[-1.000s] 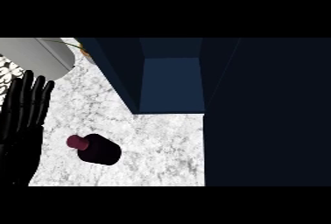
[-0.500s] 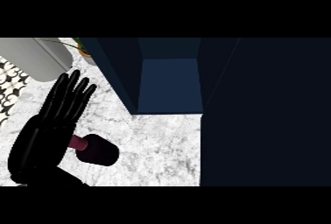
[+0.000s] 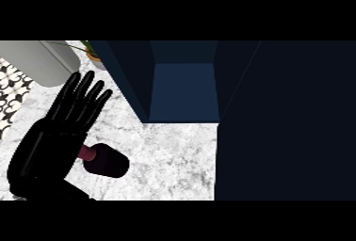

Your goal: Pick up the wine, place it into the cabinet and close the cabinet

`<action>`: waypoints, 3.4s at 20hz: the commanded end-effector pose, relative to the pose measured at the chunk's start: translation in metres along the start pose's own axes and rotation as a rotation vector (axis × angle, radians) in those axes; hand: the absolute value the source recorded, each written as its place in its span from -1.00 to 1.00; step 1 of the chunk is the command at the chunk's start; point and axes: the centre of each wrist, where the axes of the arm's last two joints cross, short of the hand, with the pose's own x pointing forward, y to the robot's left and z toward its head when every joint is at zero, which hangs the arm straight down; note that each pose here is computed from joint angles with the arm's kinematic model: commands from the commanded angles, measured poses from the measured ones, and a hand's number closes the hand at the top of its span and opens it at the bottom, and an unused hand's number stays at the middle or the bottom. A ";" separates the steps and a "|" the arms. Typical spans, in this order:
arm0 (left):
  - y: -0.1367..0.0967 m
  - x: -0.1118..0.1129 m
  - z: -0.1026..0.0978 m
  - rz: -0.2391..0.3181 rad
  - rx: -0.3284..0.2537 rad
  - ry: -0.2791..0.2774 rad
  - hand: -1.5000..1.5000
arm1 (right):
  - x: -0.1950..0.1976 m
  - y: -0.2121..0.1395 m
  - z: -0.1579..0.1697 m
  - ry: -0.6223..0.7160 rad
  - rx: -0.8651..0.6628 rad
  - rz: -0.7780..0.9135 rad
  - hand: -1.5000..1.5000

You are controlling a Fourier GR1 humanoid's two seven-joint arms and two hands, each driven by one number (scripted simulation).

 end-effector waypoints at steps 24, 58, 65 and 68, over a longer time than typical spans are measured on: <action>-0.004 0.013 0.045 -0.065 0.102 0.040 -1.00 | 0.025 0.011 0.002 -0.009 -0.010 -0.008 -1.00; 0.131 -0.096 0.100 -0.178 0.181 0.191 -1.00 | 0.018 0.014 -0.013 0.003 0.022 -0.016 -1.00; 0.140 -0.119 0.096 -0.174 0.186 0.218 -1.00 | 0.029 0.026 -0.019 0.018 0.030 -0.001 -1.00; 0.143 -0.128 0.099 -0.167 0.171 0.216 -1.00 | 0.039 0.010 -0.003 0.005 0.017 -0.013 -1.00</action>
